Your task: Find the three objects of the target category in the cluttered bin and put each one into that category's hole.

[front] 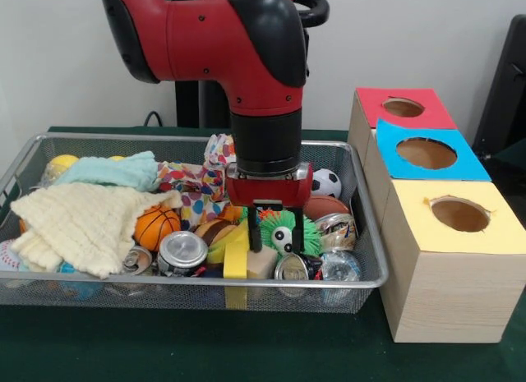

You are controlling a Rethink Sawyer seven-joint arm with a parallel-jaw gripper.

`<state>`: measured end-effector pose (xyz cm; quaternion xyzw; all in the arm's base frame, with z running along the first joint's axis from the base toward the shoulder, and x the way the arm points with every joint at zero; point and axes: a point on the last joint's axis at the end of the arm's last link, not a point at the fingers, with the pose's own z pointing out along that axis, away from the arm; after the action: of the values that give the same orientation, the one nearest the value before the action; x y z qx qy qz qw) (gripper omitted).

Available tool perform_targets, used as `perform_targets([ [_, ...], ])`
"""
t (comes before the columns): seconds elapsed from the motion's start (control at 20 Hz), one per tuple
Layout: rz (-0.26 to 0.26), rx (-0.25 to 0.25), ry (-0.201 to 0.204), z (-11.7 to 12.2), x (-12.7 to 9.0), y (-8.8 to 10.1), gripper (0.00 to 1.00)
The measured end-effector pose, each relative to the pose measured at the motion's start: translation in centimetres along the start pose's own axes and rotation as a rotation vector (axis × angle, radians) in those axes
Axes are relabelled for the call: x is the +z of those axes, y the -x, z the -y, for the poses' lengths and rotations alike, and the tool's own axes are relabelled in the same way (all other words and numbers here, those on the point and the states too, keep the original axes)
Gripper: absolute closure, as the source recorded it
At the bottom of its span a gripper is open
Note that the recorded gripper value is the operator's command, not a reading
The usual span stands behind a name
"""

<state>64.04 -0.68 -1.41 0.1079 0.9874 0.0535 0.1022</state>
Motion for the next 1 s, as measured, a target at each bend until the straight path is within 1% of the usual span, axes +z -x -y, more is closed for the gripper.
perform_targets([
  [0.15, 0.008, 0.005, 0.005, 1.1, -0.1, 0.3, 0.00],
  [0.25, 0.017, 0.011, 0.002, 2.5, -0.2, 0.7, 0.00],
  [0.35, 0.020, 0.014, -0.002, 3.1, -0.3, 0.8, 0.00],
  [0.4, 0.024, 0.017, -0.007, 3.9, -0.3, 1.0, 0.00],
  [0.55, 0.032, 0.017, -0.014, 4.8, -0.4, 1.2, 0.00],
  [0.7, 0.037, 0.012, -0.019, 5.3, -0.5, 1.3, 0.00],
  [1.0, 0.040, -0.004, -0.024, 5.5, -0.6, 1.3, 0.00],
])
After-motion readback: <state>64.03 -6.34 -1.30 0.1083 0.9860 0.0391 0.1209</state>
